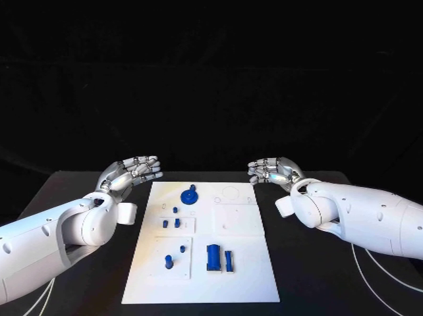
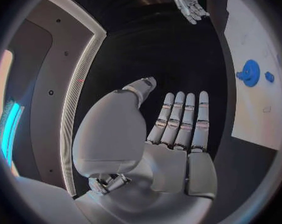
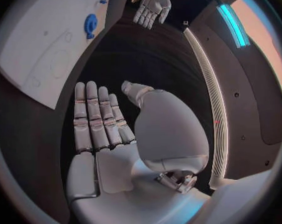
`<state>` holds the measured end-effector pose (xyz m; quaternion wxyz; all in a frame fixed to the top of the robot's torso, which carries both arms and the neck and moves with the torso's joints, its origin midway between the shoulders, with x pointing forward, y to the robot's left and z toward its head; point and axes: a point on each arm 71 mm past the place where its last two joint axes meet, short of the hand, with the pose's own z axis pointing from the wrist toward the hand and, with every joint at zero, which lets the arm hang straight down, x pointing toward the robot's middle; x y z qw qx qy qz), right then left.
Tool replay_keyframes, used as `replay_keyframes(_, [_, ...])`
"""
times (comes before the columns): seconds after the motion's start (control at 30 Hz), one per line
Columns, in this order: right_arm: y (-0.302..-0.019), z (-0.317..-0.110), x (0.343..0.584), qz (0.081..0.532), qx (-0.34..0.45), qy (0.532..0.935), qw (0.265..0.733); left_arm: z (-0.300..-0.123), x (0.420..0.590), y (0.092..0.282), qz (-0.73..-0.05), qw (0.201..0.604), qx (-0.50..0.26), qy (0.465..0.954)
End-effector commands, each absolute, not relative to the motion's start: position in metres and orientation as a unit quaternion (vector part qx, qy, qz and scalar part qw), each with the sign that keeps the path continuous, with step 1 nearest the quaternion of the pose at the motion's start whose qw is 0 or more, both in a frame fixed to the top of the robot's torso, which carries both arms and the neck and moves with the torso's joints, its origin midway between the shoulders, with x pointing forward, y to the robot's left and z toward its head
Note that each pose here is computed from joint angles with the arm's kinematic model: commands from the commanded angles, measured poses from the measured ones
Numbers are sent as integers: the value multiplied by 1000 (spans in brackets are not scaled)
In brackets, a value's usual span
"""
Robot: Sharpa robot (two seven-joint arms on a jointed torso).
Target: Assemble the parts on the task board
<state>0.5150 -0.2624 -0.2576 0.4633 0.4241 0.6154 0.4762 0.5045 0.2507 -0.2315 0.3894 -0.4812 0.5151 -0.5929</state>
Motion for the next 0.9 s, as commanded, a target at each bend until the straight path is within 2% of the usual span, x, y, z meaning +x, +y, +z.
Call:
replay_keyframes(0.03, [-256,-253,517,530,416,589,446,-230,507,255,-593,415,-489,487])
replay_keyframes(0.1, [-254,-252,517,535,412,588,446,-230,507,255,-592,416,-490,486])
replay_keyframes(0.13, [-259,-256,517,496,422,605,460,-233,506,253,-589,400,-486,506])
replay_keyframes(0.3, [-254,-255,515,498,426,598,462,-232,505,250,-586,404,-487,506])
replay_keyframes(0.53, [-233,-247,500,506,449,565,473,-231,495,234,-565,428,-492,506])
replay_keyframes(0.7, [-211,-237,481,509,475,530,484,-229,482,215,-539,456,-495,505])
replay_keyframes(0.9, [-196,-227,466,507,494,507,491,-226,468,199,-516,482,-498,503])
